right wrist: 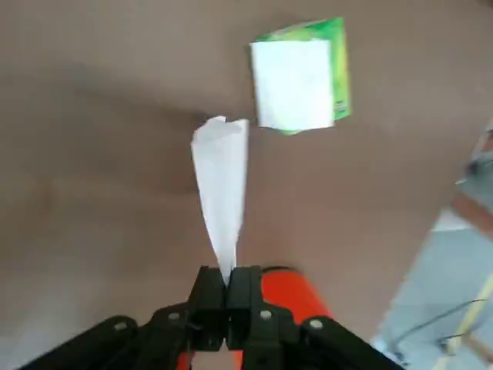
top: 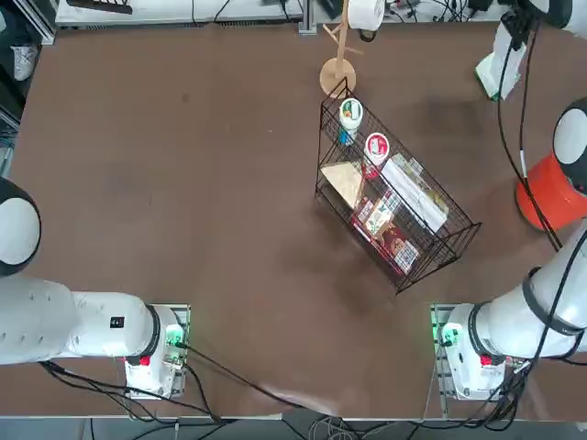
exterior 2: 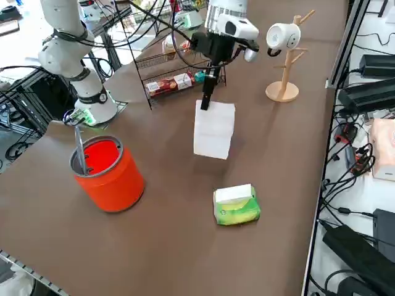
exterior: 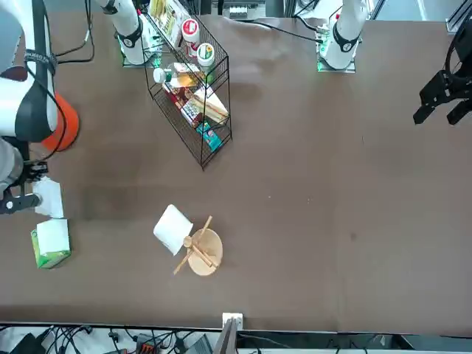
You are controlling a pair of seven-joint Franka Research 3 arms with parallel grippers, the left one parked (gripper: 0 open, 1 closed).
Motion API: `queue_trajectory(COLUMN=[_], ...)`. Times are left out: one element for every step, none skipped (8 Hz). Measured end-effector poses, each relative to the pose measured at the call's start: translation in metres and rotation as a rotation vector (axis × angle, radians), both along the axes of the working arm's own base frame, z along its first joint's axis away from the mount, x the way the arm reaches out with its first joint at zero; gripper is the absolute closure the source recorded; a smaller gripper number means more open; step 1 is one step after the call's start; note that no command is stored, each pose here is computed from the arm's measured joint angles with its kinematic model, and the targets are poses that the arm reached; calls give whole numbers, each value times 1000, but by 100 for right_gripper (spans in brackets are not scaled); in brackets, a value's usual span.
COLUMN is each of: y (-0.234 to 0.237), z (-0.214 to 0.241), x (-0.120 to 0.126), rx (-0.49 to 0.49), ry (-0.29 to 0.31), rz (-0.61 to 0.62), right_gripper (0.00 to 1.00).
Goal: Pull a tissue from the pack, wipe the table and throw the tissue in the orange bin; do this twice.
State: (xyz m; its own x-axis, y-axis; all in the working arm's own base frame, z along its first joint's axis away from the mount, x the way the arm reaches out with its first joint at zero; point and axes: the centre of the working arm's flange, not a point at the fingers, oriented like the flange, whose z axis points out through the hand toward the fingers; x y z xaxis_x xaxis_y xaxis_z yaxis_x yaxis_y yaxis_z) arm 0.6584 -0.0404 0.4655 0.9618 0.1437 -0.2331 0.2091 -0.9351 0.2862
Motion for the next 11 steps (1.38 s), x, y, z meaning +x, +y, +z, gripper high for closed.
queue_trajectory(y=[16, 27, 33, 38, 42, 50, 62, 77, 91, 100, 100], z=[-5, -11, -19, -28, -41, -57, -76, -92, -104, -114, -127], x=[-2, -4, -6, -8, -11, -14, -18, -21, -24, -29, -36], rx=[65, 138, 197, 236, 269, 295, 302, 298, 310, 323, 320], ry=[-1, -1, 6, 19, 37, 53, 60, 55, 51, 62, 85], rz=[-78, -147, -207, -260, -312, -362, -408, -443, -470, -486, -498], right_gripper=[98, 98, 98, 98, 98, 98, 98, 98, 98, 98, 98])
